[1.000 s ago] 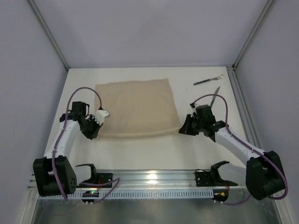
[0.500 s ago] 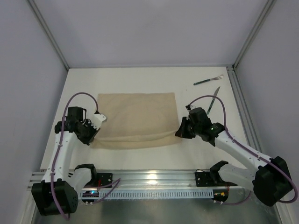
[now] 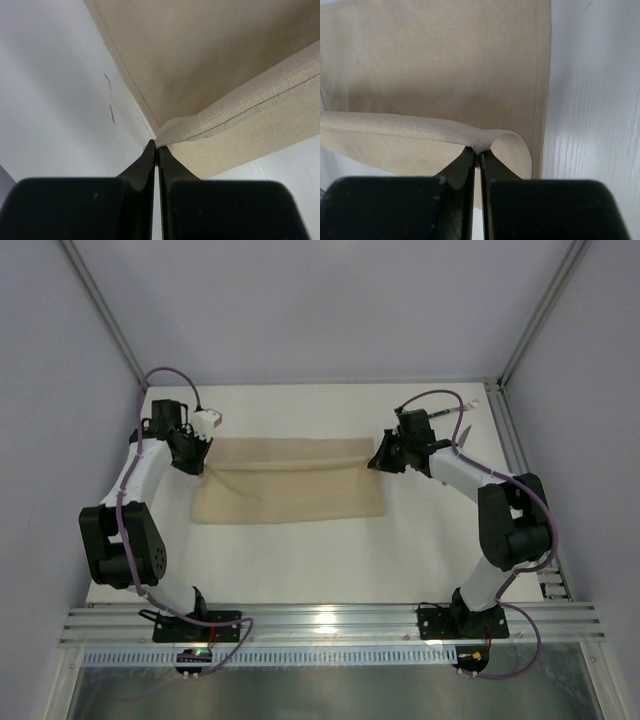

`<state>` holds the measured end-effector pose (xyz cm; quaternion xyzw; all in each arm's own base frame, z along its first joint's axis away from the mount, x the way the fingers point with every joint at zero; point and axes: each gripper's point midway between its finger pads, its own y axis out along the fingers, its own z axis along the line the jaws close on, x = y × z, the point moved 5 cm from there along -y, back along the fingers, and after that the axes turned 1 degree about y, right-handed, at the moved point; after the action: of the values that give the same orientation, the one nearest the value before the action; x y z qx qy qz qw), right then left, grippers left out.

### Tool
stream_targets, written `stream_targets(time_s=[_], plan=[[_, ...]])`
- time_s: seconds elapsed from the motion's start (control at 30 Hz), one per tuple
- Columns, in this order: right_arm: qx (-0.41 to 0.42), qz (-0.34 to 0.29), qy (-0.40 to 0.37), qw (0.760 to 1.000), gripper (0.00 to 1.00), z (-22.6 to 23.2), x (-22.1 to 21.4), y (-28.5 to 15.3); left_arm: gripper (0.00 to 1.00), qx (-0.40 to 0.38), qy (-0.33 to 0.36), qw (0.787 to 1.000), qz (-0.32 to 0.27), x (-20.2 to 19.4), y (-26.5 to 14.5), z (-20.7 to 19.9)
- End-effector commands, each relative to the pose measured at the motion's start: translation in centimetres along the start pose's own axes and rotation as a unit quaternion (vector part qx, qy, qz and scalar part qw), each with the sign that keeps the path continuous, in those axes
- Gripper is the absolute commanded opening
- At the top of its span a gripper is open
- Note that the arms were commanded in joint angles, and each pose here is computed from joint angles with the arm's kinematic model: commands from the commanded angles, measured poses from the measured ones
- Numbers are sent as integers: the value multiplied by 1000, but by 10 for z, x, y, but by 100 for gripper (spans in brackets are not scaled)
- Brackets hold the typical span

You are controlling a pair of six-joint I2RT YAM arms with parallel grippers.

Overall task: Fold the napkin into a case and place the utensils inside
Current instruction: Fold and flatten the napkin at the center of the board.

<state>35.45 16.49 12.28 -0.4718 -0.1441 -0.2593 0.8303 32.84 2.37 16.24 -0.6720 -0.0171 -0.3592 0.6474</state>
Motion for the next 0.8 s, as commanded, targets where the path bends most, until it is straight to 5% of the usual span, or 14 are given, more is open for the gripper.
stream_targets(time_s=[0.0,0.53,0.77], plan=[[18,-44,16,999,4,3,38,9,0,43,-13,998,-45,41,11,27],[-14,-48,82,995,4,-22,60,54,0,67,12,998,-1,67,84,42],[-27,-41,107,993,4,-33,55,68,10,79,13,997,6,67,97,48]])
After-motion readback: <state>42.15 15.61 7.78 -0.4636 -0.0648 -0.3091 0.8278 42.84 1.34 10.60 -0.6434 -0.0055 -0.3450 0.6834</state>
